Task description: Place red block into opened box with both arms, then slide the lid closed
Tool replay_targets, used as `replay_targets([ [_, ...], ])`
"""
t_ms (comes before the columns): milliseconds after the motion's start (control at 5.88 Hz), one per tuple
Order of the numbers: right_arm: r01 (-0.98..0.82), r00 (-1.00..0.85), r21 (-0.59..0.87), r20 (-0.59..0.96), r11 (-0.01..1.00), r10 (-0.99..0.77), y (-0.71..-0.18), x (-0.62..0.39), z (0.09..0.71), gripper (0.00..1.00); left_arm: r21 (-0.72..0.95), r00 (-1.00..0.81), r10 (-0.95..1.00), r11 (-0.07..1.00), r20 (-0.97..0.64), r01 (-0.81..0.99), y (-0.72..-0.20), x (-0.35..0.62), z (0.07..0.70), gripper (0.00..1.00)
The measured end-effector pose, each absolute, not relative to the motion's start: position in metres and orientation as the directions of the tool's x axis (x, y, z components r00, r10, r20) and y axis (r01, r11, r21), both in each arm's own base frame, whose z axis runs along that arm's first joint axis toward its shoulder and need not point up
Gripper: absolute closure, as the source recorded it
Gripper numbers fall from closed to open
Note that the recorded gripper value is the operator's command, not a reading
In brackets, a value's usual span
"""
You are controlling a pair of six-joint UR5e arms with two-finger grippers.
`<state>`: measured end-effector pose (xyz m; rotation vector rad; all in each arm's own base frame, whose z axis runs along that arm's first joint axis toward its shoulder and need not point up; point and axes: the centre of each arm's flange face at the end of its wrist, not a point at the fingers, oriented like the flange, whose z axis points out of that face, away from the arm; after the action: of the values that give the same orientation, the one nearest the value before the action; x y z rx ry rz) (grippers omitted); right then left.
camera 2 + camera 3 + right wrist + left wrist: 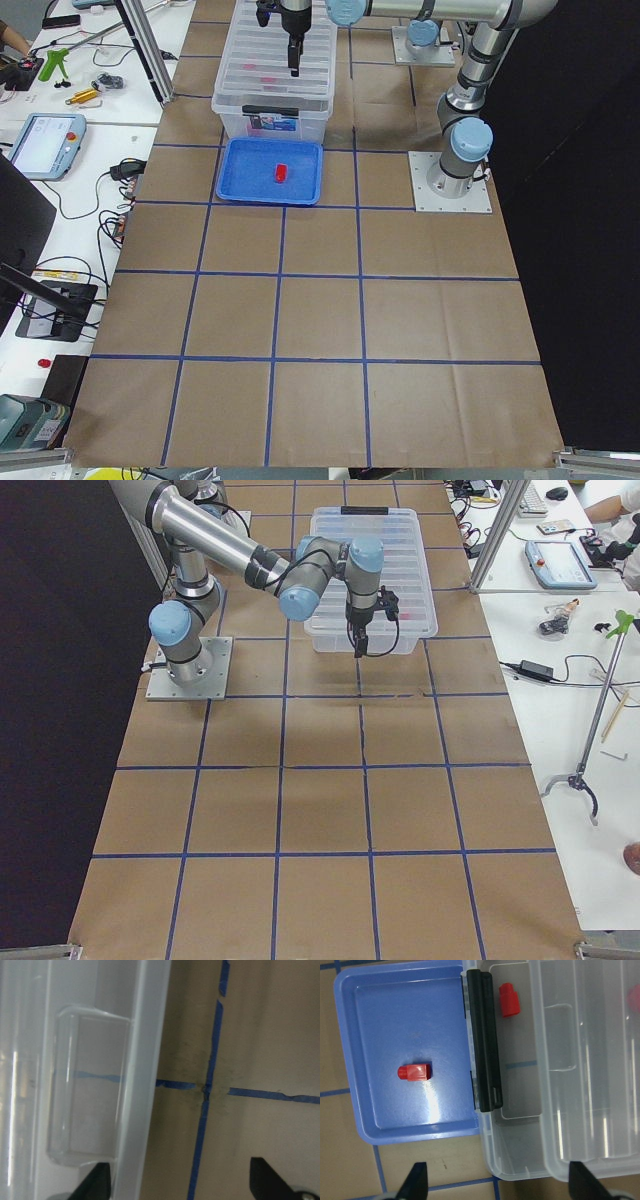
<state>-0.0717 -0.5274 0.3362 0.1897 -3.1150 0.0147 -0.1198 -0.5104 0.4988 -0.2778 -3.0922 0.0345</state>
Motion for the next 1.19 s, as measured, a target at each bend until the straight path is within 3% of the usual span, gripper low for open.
replay_targets([
  [340, -0.135, -0.988, 0.019, 0.071, 0.991, -0.136, -0.518, -0.126, 0.338, 0.0, -0.021, -0.909, 0.415, 0.91, 0.041, 0.414, -0.515, -0.093, 0.494, 0.03],
  [511, -0.131, -0.987, 0.034, 0.088, 0.991, -0.133, -0.51, -0.153, 0.339, 0.0, -0.021, -0.82, 0.571, 0.821, 0.042, 0.571, -0.516, -0.085, 0.489, 0.03],
  [851, -0.111, -0.987, 0.039, 0.111, 0.993, -0.115, -0.499, -0.188, 0.348, 0.0, -0.016, -0.504, 0.862, 0.505, 0.054, 0.863, -0.528, -0.073, 0.468, 0.03],
  [1191, -0.088, -0.987, 0.014, 0.131, 0.996, -0.089, -0.503, -0.191, 0.387, 0.0, -0.034, -0.221, 0.97, 0.225, 0.096, 0.974, -0.563, -0.015, 0.409, 0.03],
])
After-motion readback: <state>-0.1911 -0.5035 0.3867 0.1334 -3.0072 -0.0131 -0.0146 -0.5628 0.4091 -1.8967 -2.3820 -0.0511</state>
